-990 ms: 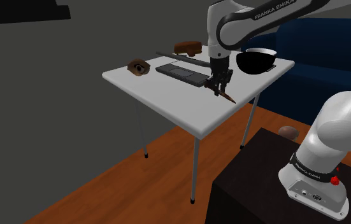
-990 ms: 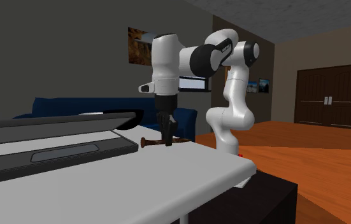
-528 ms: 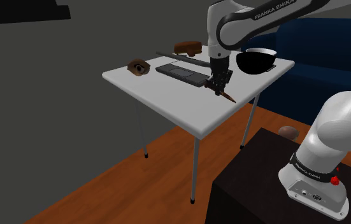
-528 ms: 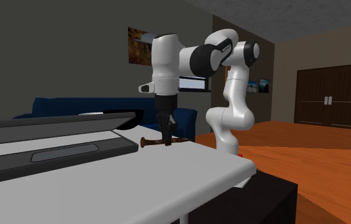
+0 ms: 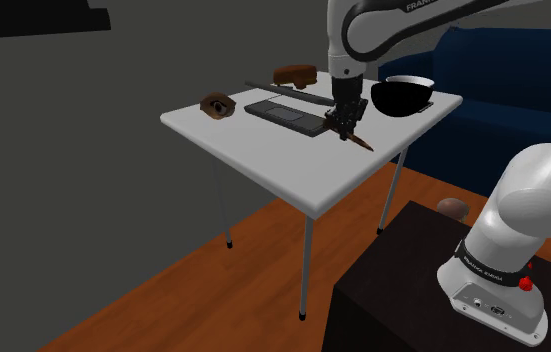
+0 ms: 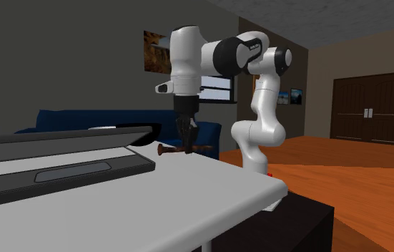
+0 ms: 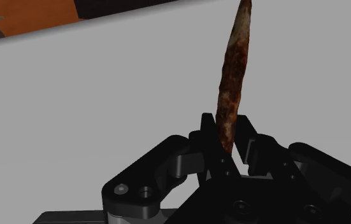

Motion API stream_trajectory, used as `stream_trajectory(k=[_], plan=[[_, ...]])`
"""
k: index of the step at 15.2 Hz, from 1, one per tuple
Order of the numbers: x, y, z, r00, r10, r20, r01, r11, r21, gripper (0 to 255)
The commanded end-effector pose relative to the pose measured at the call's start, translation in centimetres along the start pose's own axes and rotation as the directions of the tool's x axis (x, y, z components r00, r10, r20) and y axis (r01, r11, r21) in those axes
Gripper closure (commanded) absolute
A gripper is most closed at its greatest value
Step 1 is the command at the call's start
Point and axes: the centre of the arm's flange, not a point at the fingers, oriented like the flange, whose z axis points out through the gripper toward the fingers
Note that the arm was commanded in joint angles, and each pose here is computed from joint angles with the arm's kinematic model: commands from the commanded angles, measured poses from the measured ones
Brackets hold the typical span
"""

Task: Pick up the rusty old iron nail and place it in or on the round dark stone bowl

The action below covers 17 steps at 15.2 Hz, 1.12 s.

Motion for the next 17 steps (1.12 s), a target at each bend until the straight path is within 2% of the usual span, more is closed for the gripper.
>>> stream_trajectory(k=[1, 17], plan=[[0.0, 0.0, -1.1, 1.000, 0.000, 0.000, 0.000, 1.000, 0.000, 255], [-0.5, 1.0, -9.4, 1.000, 0.000, 0.000, 0.000, 1.000, 0.000, 255]])
